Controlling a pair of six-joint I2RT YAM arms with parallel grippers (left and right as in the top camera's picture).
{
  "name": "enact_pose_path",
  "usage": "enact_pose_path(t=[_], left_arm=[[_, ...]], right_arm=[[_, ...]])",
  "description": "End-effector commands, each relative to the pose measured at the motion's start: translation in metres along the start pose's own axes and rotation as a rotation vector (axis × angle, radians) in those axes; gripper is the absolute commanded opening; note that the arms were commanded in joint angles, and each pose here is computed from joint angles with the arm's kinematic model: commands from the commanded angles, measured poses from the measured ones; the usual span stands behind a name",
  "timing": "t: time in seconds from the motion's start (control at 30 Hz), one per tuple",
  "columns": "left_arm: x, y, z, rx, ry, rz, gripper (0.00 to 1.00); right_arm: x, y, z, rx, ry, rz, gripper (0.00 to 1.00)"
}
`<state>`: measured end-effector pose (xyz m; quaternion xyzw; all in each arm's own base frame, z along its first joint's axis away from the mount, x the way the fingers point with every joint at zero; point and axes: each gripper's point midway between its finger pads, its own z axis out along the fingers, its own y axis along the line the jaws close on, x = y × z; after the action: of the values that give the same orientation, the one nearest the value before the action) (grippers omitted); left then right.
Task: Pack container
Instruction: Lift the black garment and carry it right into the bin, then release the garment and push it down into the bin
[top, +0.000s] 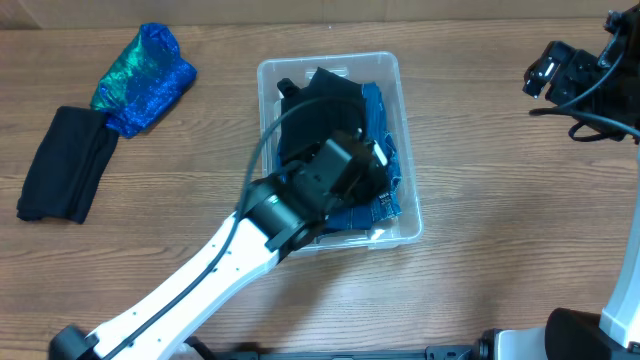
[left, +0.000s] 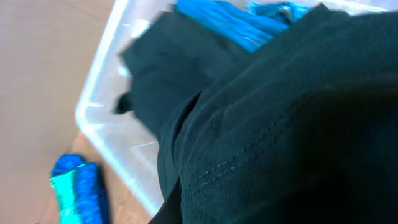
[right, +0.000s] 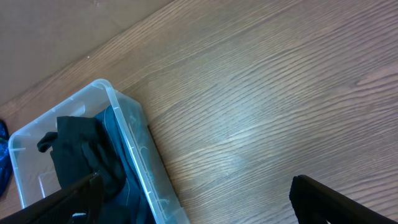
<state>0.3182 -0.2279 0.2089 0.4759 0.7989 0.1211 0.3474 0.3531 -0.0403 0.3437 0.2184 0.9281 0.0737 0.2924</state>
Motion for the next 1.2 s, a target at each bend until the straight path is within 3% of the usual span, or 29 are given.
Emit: enact_pose_path(t=[0.0,0.37,0.7,1.17], left_arm=[[-0.003,-0.017,0.014,0.066,0.012,-0.001,0.04],[0.0,-0.02,0.018,0.076,0.032,0.005,0.04],[-0.009,0.011,0.018,-0.093,0.014,-0.042,0.04],[0.005,-0.006,0.04,-0.049,0.091,-0.01,0.04]], right_arm=[[-0.001,0.002,-0.008,-0.013,-0.022,-0.009,1.0],[-0.002,0.002,-0.008,-0.013,-0.023,-0.009,1.0],[-0.002,0.002,-0.008,-0.013,-0.023,-0.009,1.0],[-0.002,0.002,-0.008,-0.013,-0.023,-0.009,1.0]])
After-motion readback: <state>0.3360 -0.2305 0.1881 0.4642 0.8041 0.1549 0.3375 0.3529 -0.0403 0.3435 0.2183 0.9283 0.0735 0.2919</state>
